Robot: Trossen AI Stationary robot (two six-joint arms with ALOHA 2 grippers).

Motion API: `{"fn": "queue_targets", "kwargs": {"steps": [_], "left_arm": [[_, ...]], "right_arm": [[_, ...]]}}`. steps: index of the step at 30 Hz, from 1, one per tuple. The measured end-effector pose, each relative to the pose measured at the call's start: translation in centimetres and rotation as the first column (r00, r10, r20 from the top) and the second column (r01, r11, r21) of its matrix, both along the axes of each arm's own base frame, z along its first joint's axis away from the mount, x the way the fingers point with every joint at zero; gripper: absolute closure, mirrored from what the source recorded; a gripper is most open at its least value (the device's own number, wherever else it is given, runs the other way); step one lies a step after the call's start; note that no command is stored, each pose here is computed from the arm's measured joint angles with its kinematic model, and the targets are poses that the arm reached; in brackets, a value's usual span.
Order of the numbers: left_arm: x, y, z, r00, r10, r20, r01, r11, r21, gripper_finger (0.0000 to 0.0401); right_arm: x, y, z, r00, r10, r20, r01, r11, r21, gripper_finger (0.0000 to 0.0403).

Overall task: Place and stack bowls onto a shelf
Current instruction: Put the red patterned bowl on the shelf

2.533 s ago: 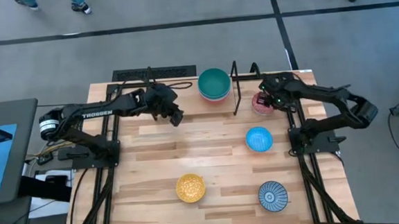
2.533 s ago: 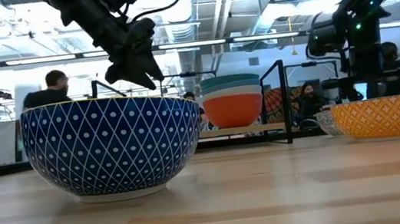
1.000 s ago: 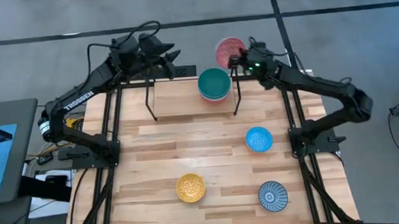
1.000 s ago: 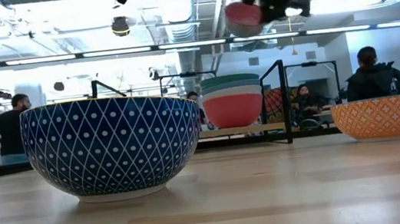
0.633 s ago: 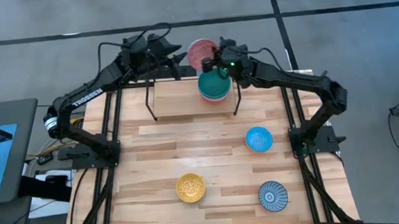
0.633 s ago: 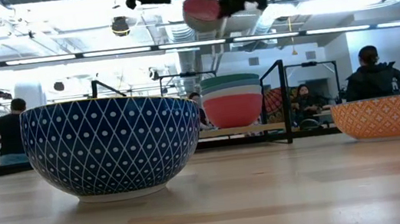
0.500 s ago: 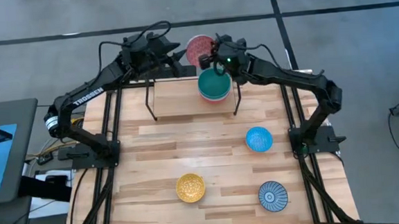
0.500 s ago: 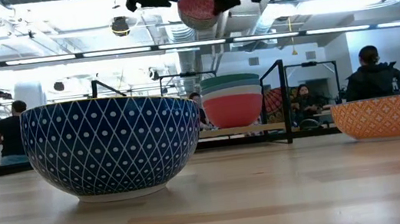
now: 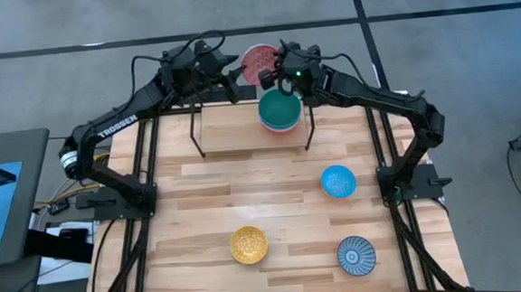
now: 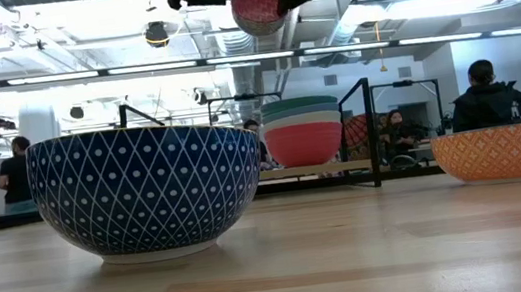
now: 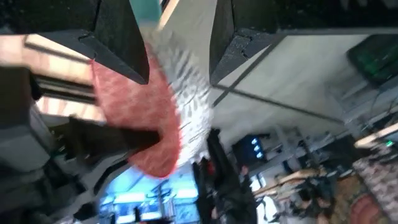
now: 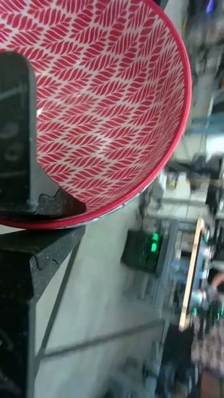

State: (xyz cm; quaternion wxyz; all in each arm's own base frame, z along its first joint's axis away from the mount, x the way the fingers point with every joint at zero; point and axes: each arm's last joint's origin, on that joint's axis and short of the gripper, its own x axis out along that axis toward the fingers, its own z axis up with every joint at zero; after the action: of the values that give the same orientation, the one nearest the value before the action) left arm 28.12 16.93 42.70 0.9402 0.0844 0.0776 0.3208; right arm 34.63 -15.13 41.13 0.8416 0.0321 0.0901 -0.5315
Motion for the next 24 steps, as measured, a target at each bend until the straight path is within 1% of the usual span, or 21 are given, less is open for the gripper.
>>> {"fn": "queue_targets", "kwargs": {"steps": [2, 6, 8, 11, 16, 19, 24], "left_arm": [[0.1, 0.0, -0.1, 1.0, -0.004, -0.004, 0.004, 1.0, -0.002, 0.0246], [0.1, 0.0, 0.3, 0.999, -0.019, 0.033, 0.018, 1.0, 0.019, 0.0246], [0.0, 0.1, 0.3, 0.999, 0.02, 0.028, -0.021, 1.0, 0.018, 0.0246], [0.0, 0.2, 0.2, 0.997, 0.074, 0.008, -0.074, 0.997, 0.028, 0.0246], [0.0, 0.1, 0.0, 0.998, 0.062, -0.02, -0.061, 0.997, 0.043, 0.0248], [0.1, 0.0, 0.1, 0.999, 0.04, -0.022, -0.039, 0.998, 0.047, 0.0265], [0.1, -0.1, 0.1, 0.999, 0.042, -0.028, -0.04, 0.998, 0.051, 0.0313]], "right_arm": [[0.1, 0.3, -0.1, 1.0, 0.007, -0.027, -0.007, 1.0, -0.007, 0.0363], [0.6, 0.6, -0.4, 0.999, 0.019, -0.04, -0.019, 1.0, -0.01, 0.0363], [0.6, 0.7, -0.4, 0.999, 0.02, -0.047, -0.02, 1.0, -0.015, 0.0363], [0.9, 1.4, -0.1, 0.998, 0.025, -0.062, -0.028, 0.998, -0.05, 0.0363], [1.2, 2.3, 0.3, 0.995, 0.02, -0.102, -0.029, 0.996, -0.09, 0.0363], [1.2, 2.4, 0.6, 0.991, 0.028, -0.131, -0.042, 0.994, -0.105, 0.0363], [1.1, 2.6, 1.3, 0.978, 0.036, -0.203, -0.068, 0.986, -0.152, 0.0362]]}}
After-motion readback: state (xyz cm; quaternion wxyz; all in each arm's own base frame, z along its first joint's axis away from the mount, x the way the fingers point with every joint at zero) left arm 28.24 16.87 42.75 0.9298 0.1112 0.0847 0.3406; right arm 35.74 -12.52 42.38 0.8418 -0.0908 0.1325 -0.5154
